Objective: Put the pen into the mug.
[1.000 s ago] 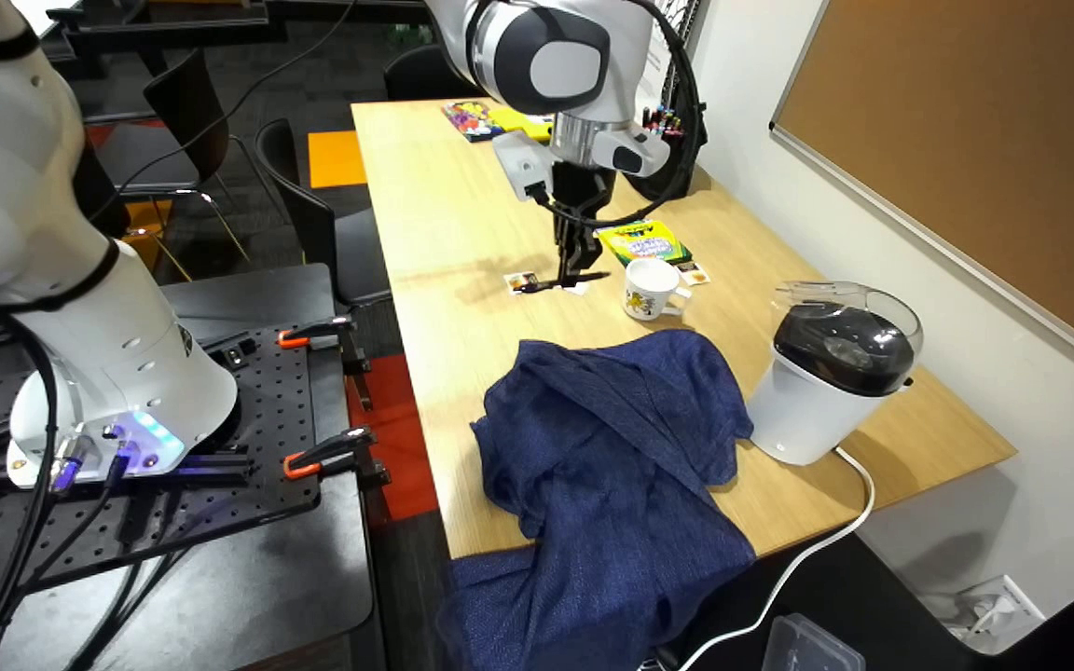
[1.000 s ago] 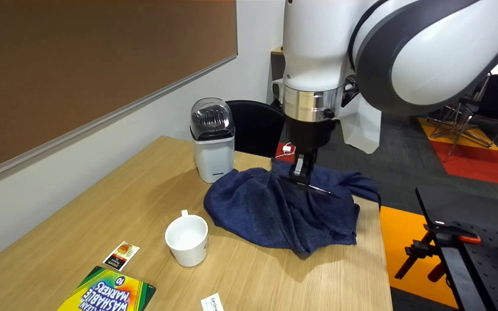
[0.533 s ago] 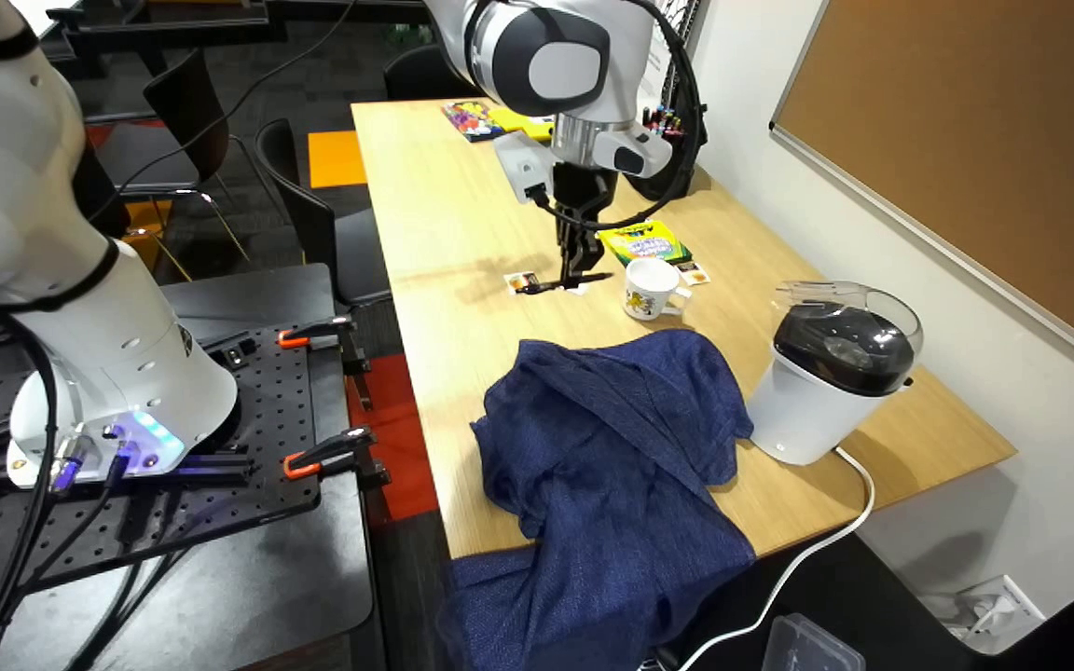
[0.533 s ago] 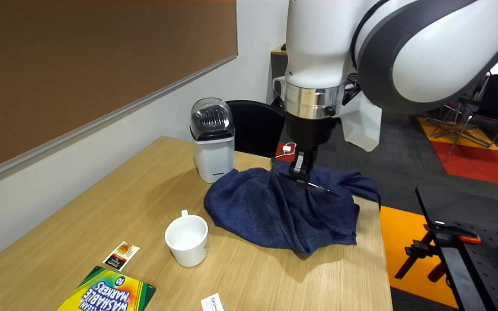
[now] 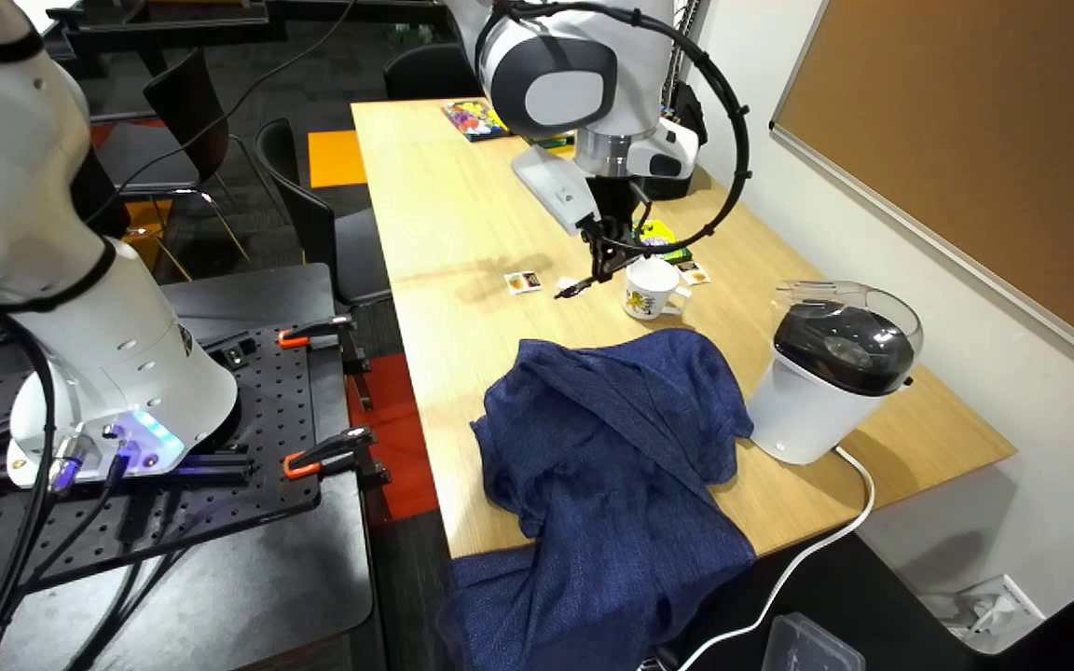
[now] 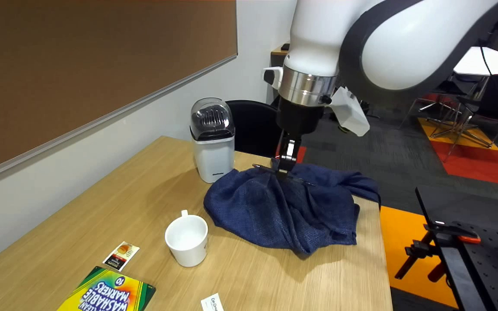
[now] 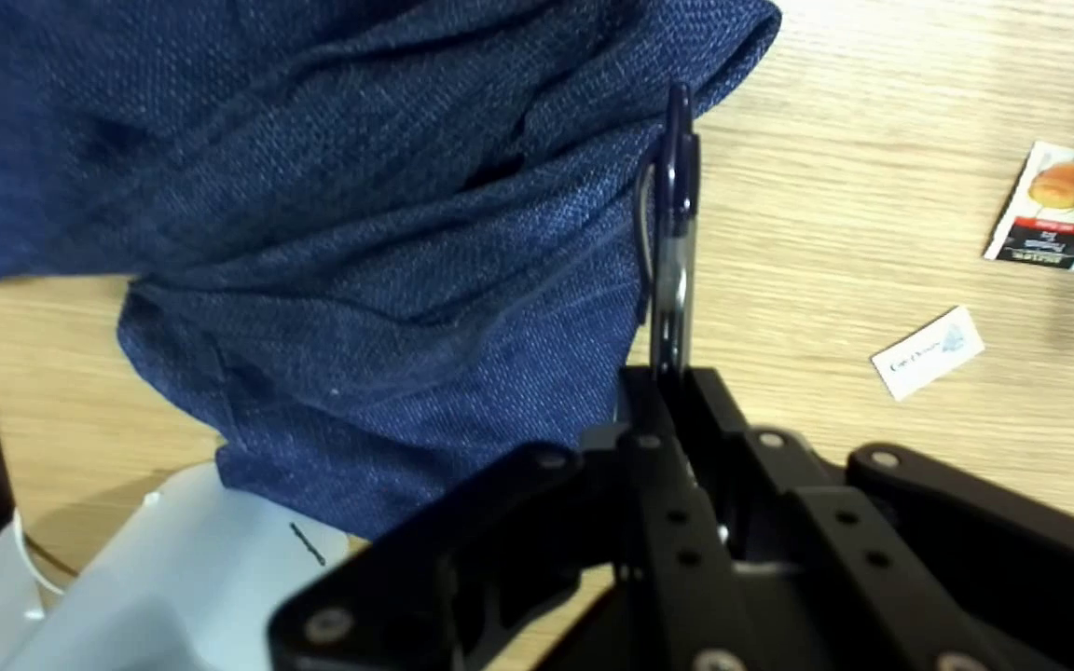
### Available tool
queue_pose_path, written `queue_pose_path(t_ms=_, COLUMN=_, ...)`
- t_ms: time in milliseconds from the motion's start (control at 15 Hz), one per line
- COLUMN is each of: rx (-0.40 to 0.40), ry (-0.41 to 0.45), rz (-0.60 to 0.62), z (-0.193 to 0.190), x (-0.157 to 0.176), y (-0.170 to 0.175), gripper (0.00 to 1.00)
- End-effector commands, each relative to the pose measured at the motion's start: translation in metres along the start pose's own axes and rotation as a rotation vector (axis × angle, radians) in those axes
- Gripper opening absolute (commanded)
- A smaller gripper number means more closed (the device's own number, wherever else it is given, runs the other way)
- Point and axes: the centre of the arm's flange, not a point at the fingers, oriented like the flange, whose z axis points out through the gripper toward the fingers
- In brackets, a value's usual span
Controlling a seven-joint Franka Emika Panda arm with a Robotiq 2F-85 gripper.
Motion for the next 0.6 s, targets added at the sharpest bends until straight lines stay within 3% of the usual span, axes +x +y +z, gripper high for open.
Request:
queue_pose_path(t_ms=0, rx=0.089, ry=0.077, rz=-0.156, z=0.0038, x=0.0090, y=0.0122, gripper=0.03)
queue_pose_path(t_ms=533, rx=0.236, ry=0.229, rz=-0.410, z=0.0131, x=0.0161, y=0.0130, gripper=0.03)
